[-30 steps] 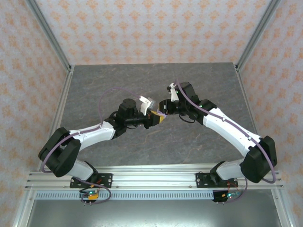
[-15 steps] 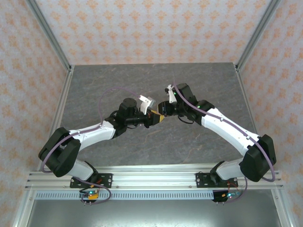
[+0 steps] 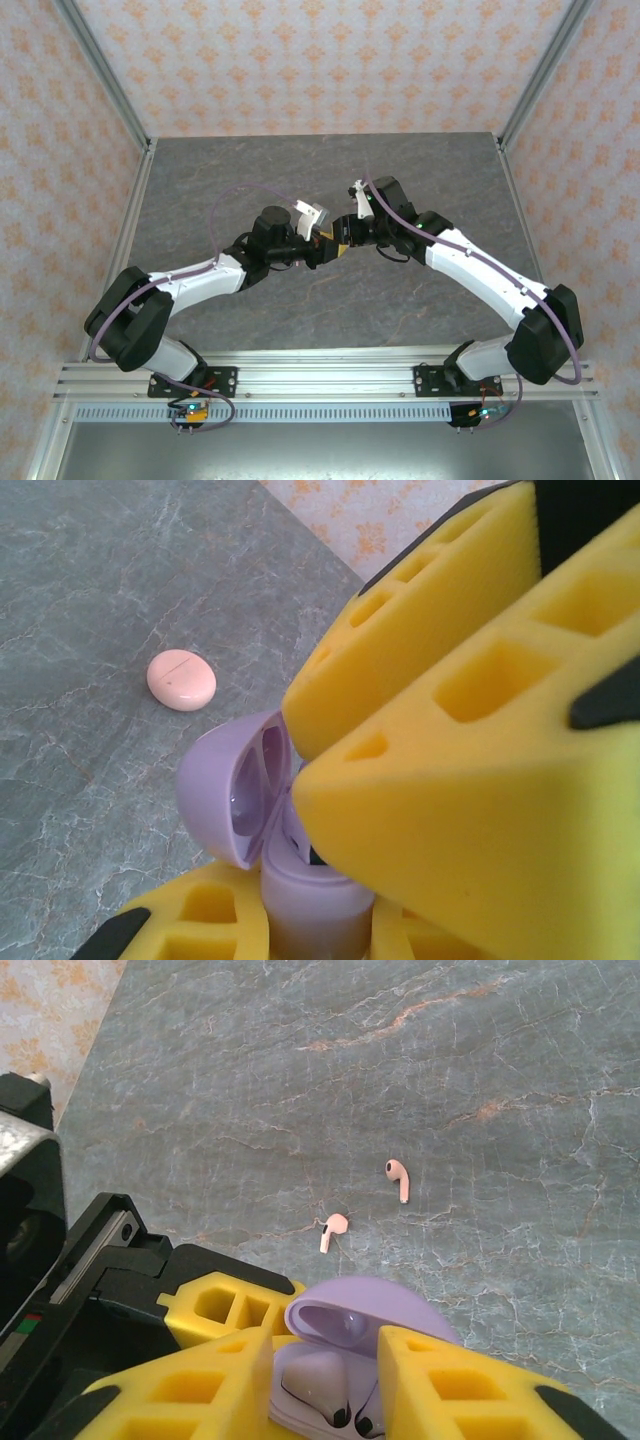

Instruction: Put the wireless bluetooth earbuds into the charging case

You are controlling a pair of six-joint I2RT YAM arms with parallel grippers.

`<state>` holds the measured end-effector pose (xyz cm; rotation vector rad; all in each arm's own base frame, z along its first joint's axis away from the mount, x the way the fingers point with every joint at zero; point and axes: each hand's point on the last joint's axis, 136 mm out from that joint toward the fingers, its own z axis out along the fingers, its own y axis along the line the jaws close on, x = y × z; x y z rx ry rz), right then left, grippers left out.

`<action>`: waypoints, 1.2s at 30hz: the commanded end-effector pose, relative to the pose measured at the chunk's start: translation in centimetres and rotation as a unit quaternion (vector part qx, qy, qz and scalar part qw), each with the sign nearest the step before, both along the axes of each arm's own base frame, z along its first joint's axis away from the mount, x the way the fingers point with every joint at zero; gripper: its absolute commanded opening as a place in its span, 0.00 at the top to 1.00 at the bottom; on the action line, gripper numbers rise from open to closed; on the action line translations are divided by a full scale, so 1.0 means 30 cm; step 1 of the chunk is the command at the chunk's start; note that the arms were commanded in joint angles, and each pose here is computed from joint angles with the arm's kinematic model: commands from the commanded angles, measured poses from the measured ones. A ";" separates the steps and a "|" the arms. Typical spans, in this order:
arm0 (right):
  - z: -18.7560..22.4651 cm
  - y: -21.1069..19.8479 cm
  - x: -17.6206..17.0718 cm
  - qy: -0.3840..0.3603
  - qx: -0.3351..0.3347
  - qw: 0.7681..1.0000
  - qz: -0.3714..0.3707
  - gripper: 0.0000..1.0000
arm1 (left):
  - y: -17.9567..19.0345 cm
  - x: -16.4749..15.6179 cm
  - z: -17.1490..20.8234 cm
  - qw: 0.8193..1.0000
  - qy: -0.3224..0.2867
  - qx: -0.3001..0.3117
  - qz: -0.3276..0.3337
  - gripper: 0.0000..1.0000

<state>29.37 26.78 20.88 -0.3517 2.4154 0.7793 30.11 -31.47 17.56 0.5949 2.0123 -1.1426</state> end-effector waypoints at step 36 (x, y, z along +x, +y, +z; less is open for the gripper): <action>0.047 0.006 0.002 0.133 0.024 0.991 -0.019 0.74 | 0.062 -0.172 0.099 0.973 -0.166 0.108 -0.117 0.93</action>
